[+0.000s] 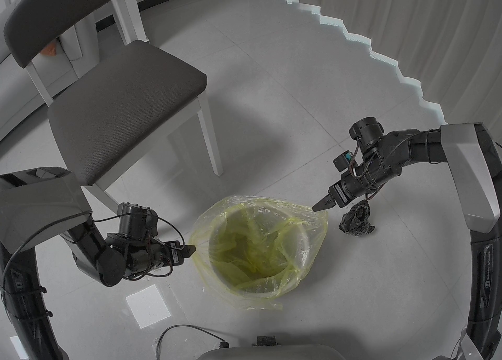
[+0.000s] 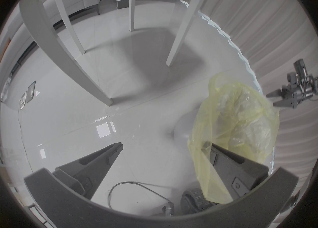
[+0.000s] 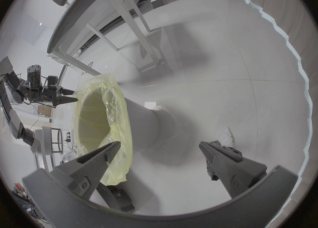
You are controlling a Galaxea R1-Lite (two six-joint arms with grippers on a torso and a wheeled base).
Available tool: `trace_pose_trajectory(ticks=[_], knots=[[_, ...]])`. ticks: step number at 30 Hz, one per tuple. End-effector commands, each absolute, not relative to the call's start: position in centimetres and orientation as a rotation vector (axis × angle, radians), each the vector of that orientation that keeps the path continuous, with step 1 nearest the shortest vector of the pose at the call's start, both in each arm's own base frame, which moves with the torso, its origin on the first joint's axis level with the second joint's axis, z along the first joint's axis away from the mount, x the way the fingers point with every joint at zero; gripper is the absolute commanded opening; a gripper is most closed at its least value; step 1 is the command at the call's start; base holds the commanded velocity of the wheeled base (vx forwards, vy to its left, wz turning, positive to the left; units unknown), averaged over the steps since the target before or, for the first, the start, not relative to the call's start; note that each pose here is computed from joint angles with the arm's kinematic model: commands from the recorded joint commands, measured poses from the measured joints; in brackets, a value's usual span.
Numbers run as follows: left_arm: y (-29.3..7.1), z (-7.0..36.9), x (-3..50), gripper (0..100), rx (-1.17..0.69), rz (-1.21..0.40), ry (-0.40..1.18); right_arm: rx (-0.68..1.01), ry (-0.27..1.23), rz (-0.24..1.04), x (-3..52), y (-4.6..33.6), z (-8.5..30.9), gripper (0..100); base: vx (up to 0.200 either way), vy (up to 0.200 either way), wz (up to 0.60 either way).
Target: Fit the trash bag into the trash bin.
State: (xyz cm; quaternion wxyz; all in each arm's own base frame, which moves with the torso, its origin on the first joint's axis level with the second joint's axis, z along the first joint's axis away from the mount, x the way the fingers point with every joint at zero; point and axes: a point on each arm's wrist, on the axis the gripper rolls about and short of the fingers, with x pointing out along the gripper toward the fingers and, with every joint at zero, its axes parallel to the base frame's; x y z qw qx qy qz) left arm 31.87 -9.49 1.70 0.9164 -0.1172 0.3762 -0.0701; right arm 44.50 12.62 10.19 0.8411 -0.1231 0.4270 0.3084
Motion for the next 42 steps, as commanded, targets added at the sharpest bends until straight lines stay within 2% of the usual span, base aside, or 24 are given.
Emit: trace_pose_trajectory(ticks=[1, 5, 16, 24, 29, 42], knots=[[-9.6, 1.9, 32.1, 100, -0.245, -0.149, 0.772, -0.260, 0.902, 0.652, 44.5, 12.6, 10.2, 100, 0.000, 0.000, 0.00], [-10.1, 0.2, 32.1, 100, -0.188, -0.191, 0.805, -0.261, 0.903, 0.654, 44.5, 12.7, 10.2, 100, 0.000, 0.000, 0.00], [-12.4, -0.3, 33.6, 100, -0.258, -0.213, 0.786, -0.260, 0.904, 0.653, 44.5, 12.7, 10.1, 100, 0.000, 0.000, 0.00], [-9.0, -1.3, 33.1, 100, -0.146, -0.159, 0.821, -0.260, 0.898, 0.655, 44.6, 12.7, 10.1, 100, 0.000, 0.000, 0.00], [-8.8, -1.8, 33.4, 100, -0.153, -0.151, 0.825, -0.262, 0.901, 0.654, 44.6, 12.7, 10.1, 100, 0.000, 0.000, 0.00], [-9.4, 1.0, 34.4, 100, -0.258, -0.152, 0.709, -0.261, 0.901, 0.649, 44.6, 12.4, 10.1, 100, 0.000, 0.000, 0.00]])
